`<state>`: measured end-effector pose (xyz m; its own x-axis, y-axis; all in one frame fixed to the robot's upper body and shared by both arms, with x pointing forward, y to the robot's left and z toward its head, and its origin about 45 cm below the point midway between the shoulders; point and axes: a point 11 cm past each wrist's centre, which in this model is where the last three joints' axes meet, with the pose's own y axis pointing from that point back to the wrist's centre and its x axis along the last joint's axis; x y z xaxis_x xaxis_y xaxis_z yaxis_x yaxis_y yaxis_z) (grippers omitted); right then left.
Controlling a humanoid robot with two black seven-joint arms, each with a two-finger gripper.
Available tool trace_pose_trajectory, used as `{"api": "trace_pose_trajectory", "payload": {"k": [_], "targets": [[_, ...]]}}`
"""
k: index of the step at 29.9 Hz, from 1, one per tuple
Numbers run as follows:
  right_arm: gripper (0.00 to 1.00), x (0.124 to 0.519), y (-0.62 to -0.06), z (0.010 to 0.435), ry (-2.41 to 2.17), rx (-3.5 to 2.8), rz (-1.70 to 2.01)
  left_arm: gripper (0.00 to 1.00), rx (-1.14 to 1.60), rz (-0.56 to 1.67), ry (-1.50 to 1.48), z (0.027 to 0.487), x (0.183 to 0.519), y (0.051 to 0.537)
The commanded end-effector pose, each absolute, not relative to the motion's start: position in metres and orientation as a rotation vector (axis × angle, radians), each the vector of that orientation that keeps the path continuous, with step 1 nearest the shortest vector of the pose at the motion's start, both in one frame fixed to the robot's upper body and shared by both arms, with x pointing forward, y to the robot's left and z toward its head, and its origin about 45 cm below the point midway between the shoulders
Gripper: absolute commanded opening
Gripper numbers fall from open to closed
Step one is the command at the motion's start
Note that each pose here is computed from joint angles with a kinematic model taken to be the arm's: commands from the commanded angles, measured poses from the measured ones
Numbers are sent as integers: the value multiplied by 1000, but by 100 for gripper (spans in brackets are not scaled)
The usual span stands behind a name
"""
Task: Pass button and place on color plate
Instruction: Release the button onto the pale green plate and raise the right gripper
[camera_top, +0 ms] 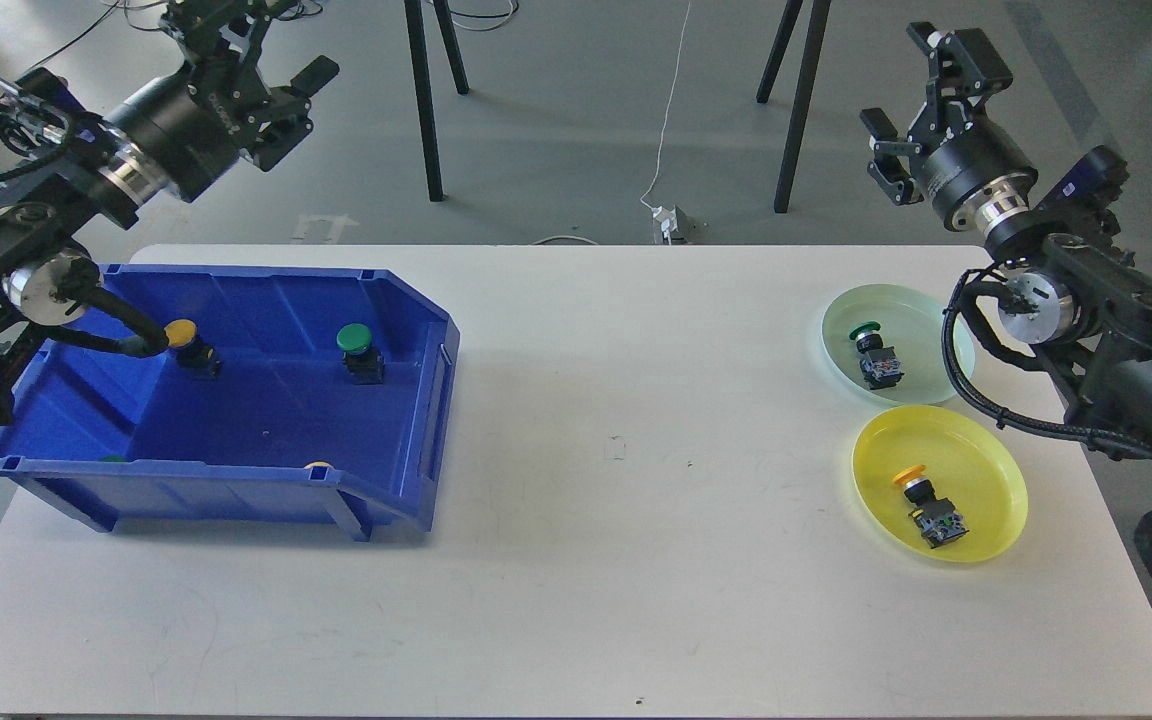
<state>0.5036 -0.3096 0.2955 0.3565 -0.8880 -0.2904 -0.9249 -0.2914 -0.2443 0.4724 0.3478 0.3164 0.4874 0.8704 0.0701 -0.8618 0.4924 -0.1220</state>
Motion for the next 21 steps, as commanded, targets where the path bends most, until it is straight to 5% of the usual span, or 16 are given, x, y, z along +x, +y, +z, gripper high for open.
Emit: {"api": "trace_pose_trajectory", "payload": {"k": [1,21], "targets": [[99,501,-317,300,1543,-2173,188,87,-55,1139,-127,312,473,377],[100,503,-287,303,1437,-2084,265,93,-123,1130,-66,302,480,354]]}}
